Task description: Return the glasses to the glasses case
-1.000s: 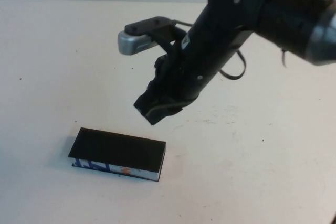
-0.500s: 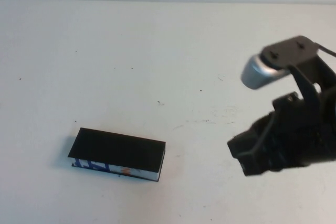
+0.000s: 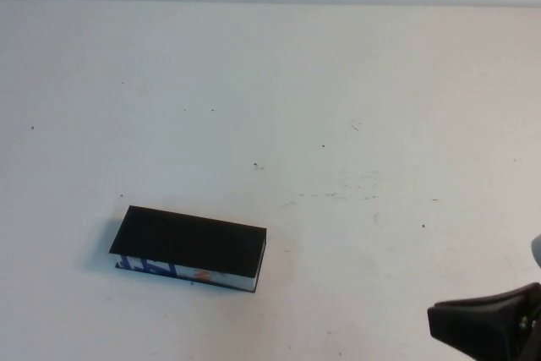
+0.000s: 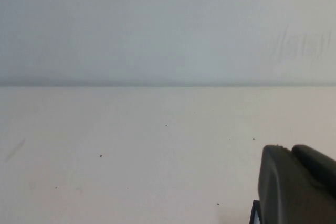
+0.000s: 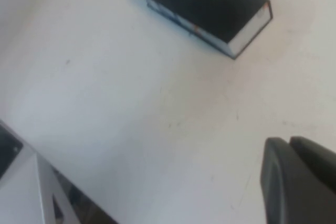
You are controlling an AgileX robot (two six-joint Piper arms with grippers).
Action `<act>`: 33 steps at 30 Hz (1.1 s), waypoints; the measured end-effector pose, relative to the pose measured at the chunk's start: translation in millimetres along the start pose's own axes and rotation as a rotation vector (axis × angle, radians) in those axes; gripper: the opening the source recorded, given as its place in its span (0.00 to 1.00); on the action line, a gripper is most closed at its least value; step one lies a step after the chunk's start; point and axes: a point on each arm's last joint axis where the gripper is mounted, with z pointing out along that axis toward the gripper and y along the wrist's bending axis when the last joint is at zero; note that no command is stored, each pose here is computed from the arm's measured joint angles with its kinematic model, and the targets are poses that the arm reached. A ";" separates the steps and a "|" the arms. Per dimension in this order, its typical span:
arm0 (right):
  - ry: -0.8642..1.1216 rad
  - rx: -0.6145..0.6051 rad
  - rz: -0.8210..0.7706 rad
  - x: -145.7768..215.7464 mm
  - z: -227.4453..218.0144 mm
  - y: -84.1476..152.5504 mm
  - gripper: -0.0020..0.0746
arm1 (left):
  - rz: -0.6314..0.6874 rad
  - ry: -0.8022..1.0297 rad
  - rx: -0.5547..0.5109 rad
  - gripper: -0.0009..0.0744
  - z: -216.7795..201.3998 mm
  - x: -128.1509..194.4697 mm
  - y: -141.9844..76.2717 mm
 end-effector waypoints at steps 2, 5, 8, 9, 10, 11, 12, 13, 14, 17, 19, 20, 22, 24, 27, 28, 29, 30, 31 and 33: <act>0.028 0.006 -0.005 3.9 0.5 -1.2 0.01 | -0.002 0.000 0.000 0.01 0.0 0.0 0.0; 0.051 0.043 -0.049 6.3 0.7 -5.0 0.01 | -0.002 0.000 0.000 0.01 0.0 0.0 0.0; 0.060 0.104 -0.126 7.6 1.2 -11.4 0.01 | -0.002 0.000 0.000 0.01 0.0 0.0 0.0; 0.060 0.126 -0.154 7.3 1.0 -13.5 0.01 | -0.002 0.000 0.000 0.01 0.0 0.0 0.0; 0.052 0.156 -0.195 6.9 0.8 -16.5 0.01 | -0.002 0.000 0.000 0.01 0.0 0.0 0.0; 0.031 0.195 -0.239 6.6 0.7 -21.3 0.01 | -0.002 0.000 0.000 0.01 0.0 0.0 0.0; -0.001 0.227 -0.266 6.2 0.2 -25.9 0.01 | -0.002 -0.001 0.000 0.01 -0.1 -0.1 0.0; -0.059 0.267 -0.287 5.7 -1.3 -32.5 0.01 | -0.002 -0.002 0.000 0.01 -0.2 -0.2 0.0; -0.131 0.313 -0.301 5.9 -3.8 -40.3 0.01 | -0.002 -0.002 0.000 0.01 -0.2 -0.2 0.0; -0.344 0.458 -0.308 16.9 -14.1 -64.7 0.01 | -0.002 -0.004 -0.002 0.01 -0.2 -0.3 0.1; -0.481 0.557 -0.286 29.6 -25.4 -76.5 0.01 | -0.002 -0.004 -0.002 0.01 -0.2 -0.3 0.1; -0.531 0.604 -0.271 38.8 -29.5 -81.6 0.01 | -0.002 -0.004 -0.002 0.01 -0.2 -0.3 0.1; -0.601 0.665 -0.216 56.8 -34.2 -88.2 0.01 | -0.002 -0.004 -0.002 0.01 -0.2 -0.3 0.1; -0.648 0.710 -0.176 75.9 -35.3 -92.8 0.01 | -0.002 -0.004 -0.002 0.01 -0.2 -0.3 0.2; -0.730 0.744 -0.149 98.3 -36.8 -93.9 0.01 | -0.002 -0.005 -0.003 0.01 -0.2 -0.4 0.3; -0.746 0.746 -0.134 105.1 -35.8 -94.4 0.01 | -0.002 -0.005 -0.003 0.01 -0.2 -0.4 0.3; -0.752 0.744 -0.116 111.3 -34.0 -95.4 0.01 | -0.002 -0.005 -0.003 0.01 -0.2 -0.4 0.3; -0.748 0.745 -0.105 115.5 -32.1 -96.7 0.01 | -0.002 -0.005 -0.003 0.01 -0.2 -0.4 0.3; -0.736 0.741 -0.076 120.0 -29.1 -98.7 0.01 | -0.002 -0.005 -0.003 0.01 -0.2 -0.4 0.3; -0.718 0.727 -0.038 124.3 -25.7 -100.6 0.01 | -0.002 -0.005 -0.003 0.01 -0.2 -0.4 0.3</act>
